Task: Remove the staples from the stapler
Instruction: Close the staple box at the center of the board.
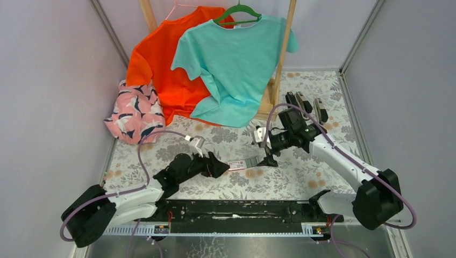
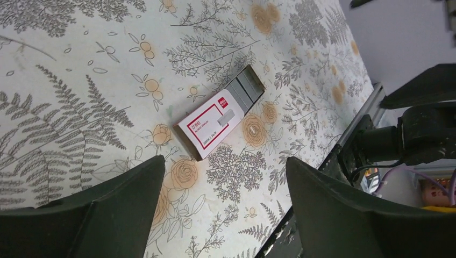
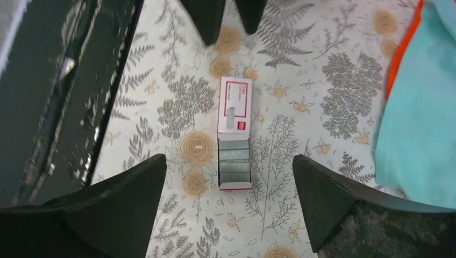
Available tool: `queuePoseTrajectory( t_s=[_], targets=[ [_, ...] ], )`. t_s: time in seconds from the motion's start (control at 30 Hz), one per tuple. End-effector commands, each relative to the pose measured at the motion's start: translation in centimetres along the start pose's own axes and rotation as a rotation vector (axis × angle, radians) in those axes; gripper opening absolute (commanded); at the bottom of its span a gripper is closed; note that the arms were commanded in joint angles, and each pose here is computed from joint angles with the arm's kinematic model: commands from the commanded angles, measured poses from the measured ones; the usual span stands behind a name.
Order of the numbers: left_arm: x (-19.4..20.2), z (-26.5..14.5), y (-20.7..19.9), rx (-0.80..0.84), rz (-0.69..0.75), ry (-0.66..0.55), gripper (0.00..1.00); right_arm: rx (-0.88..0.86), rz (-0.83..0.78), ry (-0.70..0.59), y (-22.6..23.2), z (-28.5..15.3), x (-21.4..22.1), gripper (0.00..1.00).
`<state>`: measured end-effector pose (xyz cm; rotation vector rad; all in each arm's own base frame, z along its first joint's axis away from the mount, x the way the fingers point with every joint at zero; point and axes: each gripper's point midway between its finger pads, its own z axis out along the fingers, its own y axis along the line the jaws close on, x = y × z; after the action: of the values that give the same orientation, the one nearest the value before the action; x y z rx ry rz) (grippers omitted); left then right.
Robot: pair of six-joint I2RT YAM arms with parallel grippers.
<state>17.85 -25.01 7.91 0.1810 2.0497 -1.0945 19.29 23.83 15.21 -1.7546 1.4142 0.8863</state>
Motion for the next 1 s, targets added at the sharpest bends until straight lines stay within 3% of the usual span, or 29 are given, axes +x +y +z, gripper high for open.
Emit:
queuePoseTrajectory(
  t_s=[0.0, 0.1, 0.27, 0.43, 0.6, 0.77, 0.97],
  targets=[
    [-2.5, -0.6, -0.5, 0.026, -0.014, -0.139, 0.85, -0.072, -0.266, 0.014, 0.9, 1.4, 1.9, 0.92],
    [-1.6, -0.2, 0.6, -0.049, -0.025, -0.078, 0.74, -0.079, -0.277, 0.140, 0.4, 1.8, 4.6, 0.77],
    [-0.2, 0.8, 0.9, -0.060, -0.052, 0.000, 0.55, -0.046, -0.272, 0.296, -0.9, 1.6, 8.1, 0.63],
    [1.2, 2.0, 1.6, -0.094, -0.065, 0.080, 0.49, -0.038, -0.203, 0.390, -1.4, 1.6, 10.3, 0.49],
    [2.3, 2.8, 2.2, -0.120, -0.078, 0.134, 0.45, -0.019, -0.178, 0.449, -1.7, 1.8, 11.8, 0.43],
    [2.7, 3.2, 2.5, -0.131, -0.088, 0.155, 0.39, -0.082, -0.127, 0.500, -1.0, 2.4, 12.9, 0.25],
    [2.9, 3.4, 3.0, -0.159, -0.096, 0.165, 0.33, -0.100, -0.107, 0.515, -0.7, 2.8, 13.3, 0.18]
  ],
)
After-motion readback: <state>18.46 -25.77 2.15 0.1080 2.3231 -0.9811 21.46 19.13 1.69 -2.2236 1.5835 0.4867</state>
